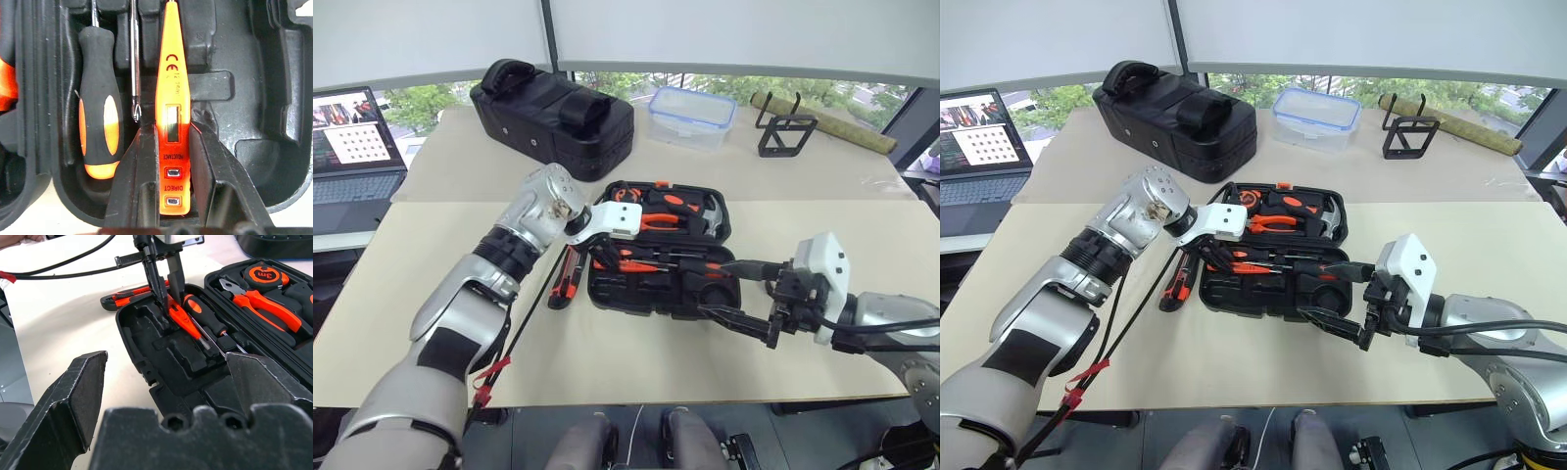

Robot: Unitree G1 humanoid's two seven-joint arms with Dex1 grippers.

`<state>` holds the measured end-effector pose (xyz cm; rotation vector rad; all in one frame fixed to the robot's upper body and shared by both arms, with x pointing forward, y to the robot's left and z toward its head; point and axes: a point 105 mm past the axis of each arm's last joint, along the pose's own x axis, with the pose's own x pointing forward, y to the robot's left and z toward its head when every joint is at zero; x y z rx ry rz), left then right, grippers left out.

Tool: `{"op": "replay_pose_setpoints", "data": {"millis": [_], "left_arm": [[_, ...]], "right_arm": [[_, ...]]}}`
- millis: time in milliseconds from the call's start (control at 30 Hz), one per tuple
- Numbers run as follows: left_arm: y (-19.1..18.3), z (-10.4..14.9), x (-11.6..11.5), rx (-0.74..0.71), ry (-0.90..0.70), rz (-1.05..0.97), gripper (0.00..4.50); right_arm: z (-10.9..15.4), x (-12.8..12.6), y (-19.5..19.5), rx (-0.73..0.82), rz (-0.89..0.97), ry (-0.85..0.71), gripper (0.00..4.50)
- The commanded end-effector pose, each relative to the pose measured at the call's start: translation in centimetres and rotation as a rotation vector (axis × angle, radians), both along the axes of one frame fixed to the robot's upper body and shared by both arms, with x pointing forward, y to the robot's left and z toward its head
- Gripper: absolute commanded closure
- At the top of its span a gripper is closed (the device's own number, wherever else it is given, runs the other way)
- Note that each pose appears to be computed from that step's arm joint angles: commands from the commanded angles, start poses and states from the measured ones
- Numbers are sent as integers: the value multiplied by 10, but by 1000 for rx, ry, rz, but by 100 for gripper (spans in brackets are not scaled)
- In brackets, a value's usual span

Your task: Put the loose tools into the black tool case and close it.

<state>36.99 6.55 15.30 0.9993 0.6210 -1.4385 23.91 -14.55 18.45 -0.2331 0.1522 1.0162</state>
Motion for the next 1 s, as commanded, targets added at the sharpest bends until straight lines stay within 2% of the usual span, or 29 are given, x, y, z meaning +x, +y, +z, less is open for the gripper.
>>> {"op": "replay_pose_setpoints", "data": {"millis": [33, 233, 400, 467, 600, 700, 767, 800, 900, 1000], "left_arm": [[-1, -9, -4, 19, 7, -10, 408], [-1, -18, -4, 43, 37, 37, 408], [-8, -15, -7, 15, 71, 65, 408], [-7, -12, -6, 11, 60, 61, 308], [-5, 3, -3, -34, 43, 64, 177], [-10, 31, -8, -165, 65, 37, 73], [-10, 47, -12, -248, 76, 36, 73], [-8, 52, -12, -278, 78, 41, 91], [0, 52, -11, -356, 90, 94, 178], [5, 42, -9, -427, 105, 159, 293]], "right_arm": [[9, -2, 3, 5, 14, -57, 0], [9, -2, 3, 7, 6, -58, 0], [9, -1, 3, 10, 1, -60, 0], [9, -1, 3, 10, 0, -61, 0], [9, -1, 3, 13, 1, -60, 0], [9, -1, 3, 14, 2, -57, 0], [9, -2, 3, 15, 2, -55, 0], [9, -2, 3, 14, 1, -54, 0], [9, -2, 1, 11, -4, -53, 0], [9, -1, 0, 6, -7, -52, 0]]}}
